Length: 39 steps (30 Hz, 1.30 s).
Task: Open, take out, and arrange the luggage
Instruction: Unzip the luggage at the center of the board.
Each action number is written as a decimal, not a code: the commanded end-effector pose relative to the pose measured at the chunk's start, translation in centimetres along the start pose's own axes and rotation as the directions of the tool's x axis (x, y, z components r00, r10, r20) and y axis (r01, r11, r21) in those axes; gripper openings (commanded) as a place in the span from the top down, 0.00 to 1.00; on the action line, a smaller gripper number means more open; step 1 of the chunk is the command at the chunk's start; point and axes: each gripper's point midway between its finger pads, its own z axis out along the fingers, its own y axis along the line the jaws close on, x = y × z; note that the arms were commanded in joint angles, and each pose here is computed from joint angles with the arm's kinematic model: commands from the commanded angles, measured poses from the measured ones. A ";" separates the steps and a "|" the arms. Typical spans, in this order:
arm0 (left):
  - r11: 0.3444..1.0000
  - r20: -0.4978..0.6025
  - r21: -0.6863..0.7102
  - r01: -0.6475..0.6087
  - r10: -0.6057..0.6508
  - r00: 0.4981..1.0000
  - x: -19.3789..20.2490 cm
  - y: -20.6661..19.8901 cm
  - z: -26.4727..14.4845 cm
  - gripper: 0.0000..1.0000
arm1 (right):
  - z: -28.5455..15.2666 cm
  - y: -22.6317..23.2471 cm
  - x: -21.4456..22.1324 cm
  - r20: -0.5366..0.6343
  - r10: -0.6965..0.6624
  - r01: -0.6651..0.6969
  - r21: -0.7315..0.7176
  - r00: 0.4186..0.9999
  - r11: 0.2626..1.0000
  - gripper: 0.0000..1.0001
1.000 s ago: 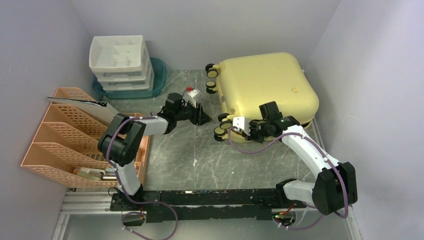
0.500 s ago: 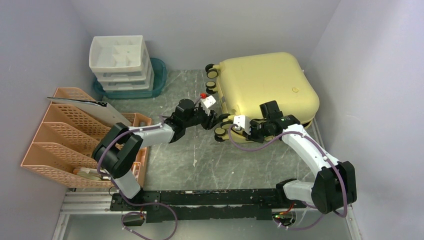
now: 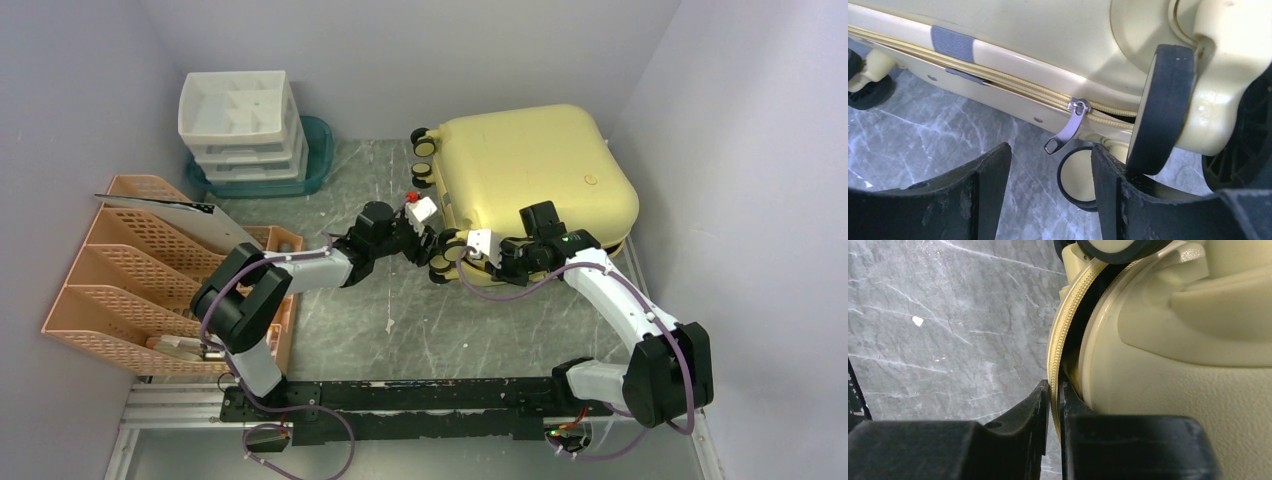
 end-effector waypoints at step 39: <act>0.987 0.016 -0.113 0.114 -0.113 0.993 -1.9 3.7 4.5 0.95 | -2.5 2.8 -3.1 0.111 0.145 -0.123 -0.180 0.983 0.976 0.80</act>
